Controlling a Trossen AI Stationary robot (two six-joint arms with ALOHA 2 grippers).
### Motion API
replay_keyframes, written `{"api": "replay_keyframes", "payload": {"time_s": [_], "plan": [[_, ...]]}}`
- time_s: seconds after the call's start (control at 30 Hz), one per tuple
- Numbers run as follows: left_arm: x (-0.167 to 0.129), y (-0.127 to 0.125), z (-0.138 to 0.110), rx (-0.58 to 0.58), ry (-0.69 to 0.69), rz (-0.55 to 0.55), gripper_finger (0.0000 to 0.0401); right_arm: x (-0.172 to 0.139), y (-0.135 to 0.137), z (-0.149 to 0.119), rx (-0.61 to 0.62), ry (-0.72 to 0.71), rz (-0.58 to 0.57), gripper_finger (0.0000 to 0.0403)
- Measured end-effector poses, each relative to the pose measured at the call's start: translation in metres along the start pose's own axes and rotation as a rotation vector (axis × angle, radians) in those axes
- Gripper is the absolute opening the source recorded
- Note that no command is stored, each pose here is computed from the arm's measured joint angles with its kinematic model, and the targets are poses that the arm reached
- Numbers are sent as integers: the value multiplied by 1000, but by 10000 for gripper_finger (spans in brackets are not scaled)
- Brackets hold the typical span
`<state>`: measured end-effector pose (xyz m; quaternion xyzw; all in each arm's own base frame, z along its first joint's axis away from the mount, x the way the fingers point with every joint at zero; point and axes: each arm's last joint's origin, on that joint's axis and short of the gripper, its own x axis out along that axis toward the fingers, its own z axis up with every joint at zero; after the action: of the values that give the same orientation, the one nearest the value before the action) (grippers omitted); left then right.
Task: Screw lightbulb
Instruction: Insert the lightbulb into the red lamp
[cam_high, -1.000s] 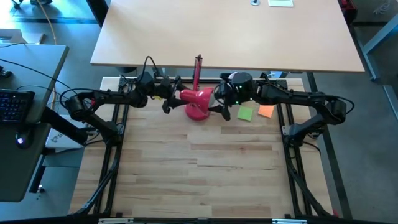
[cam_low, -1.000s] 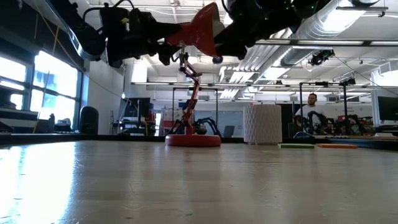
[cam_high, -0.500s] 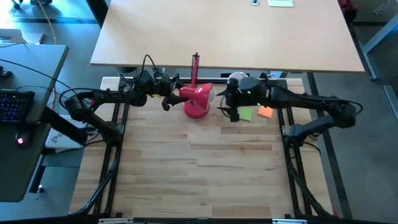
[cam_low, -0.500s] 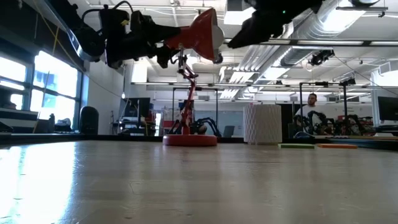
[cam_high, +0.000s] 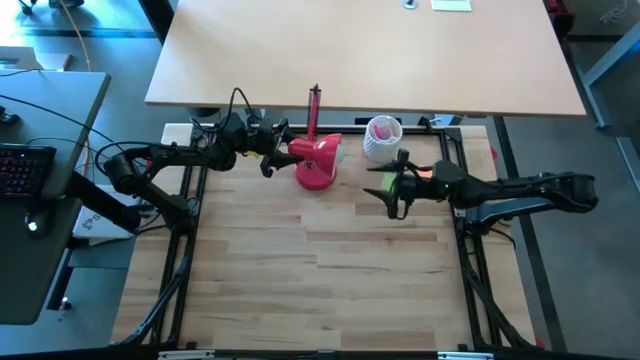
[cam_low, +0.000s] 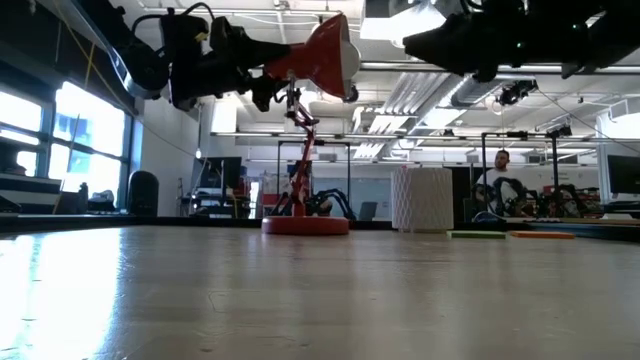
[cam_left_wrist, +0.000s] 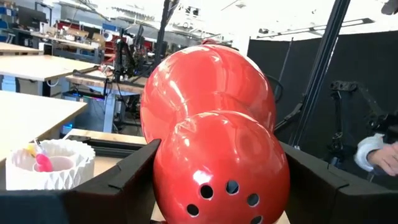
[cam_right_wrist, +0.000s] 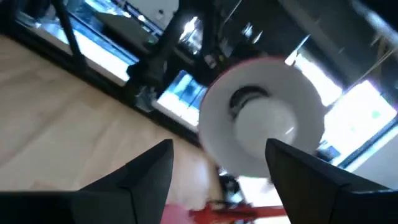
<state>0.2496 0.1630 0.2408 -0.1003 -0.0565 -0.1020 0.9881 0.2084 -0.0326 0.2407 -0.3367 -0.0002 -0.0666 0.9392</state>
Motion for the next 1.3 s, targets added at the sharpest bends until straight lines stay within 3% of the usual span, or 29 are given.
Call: {"api": "replay_keyframes", "payload": {"time_s": [0.13, 0.3, 0.43, 0.67, 0.9, 1.1, 1.3], "plan": [[0, 0, 0, -5, 0, 1, 257, 12, -11, 1, -86, 58, -44, 252], [1, 0, 0, -20, 0, 5, 257, 33, -24, 8, -153, 74, 62, 256], [1, 0, 0, -22, 0, 6, 257, 49, -32, 15, -233, 75, 61, 273], [1, 0, 0, -21, 3, 3, 257, 69, -37, 16, -380, 120, 46, 309], [1, -1, -1, -15, 9, -10, 257, 85, -39, 6, -564, 151, 66, 311], [1, -1, -1, -8, 10, -15, 257, 92, -43, 5, -576, 194, 21, 307], [1, -1, -1, -6, 12, -21, 257, 93, -44, 6, -520, 183, 21, 255]]}}
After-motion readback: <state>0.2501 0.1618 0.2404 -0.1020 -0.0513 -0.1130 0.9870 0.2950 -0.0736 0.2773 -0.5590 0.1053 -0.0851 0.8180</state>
